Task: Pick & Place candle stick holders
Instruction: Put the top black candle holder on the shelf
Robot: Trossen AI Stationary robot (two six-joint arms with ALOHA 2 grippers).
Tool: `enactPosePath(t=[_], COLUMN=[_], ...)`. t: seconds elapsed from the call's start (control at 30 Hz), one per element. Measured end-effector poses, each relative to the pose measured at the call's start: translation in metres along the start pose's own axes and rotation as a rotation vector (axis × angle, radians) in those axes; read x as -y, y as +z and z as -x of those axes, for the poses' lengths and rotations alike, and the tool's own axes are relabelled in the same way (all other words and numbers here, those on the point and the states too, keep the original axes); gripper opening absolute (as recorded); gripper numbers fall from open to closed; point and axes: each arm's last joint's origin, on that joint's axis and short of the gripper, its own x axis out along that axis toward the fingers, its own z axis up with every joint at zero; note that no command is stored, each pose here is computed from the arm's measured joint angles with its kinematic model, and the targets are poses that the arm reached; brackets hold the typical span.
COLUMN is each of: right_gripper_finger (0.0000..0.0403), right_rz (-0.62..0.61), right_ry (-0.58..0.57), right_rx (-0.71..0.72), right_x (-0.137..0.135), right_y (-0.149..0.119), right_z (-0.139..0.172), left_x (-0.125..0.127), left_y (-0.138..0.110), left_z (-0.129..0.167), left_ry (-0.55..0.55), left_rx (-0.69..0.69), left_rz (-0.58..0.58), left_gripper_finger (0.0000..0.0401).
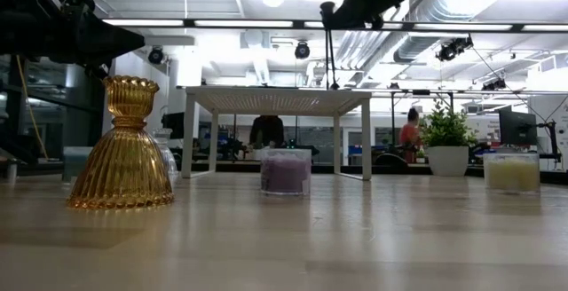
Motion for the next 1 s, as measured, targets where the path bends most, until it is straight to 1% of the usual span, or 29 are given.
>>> enactPosePath(t=[0.2, 0.5, 0.63, 0.8, 1.0], right_gripper_finger=[0.0071, 0.0118, 0.0138, 0.0153, 0.0161], right_rz=[0.009, 0.028, 0.040, 0.043, 0.045], right_ry=[-0.078, -0.059, -0.068, -0.078, -0.082], right_rx=[-0.024, -0.019, -0.024, -0.031, -0.066], right_x=[0.002, -0.001, -0.002, -0.004, -0.008], right_y=[-0.002, -0.001, -0.001, 0.001, 0.000], right_z=[0.000, 0.000, 0.002, 0.009, 0.014], left_x=[0.000, 0.000, 0.000, 0.000, 0.000], left_y=[0.000, 0.000, 0.000, 0.000, 0.000], left_z=[0.000, 0.000, 0.000, 0.000, 0.000], left_ry=[0.000, 0.000, 0.000, 0.000, 0.000], left_rx=[0.000, 0.000, 0.000, 0.000, 0.000], left_rz=[0.000, 0.000, 0.000, 0.000, 0.000], left_gripper_finger=[0.0001, 0.0001, 0.0001, 0.0001, 0.0001])
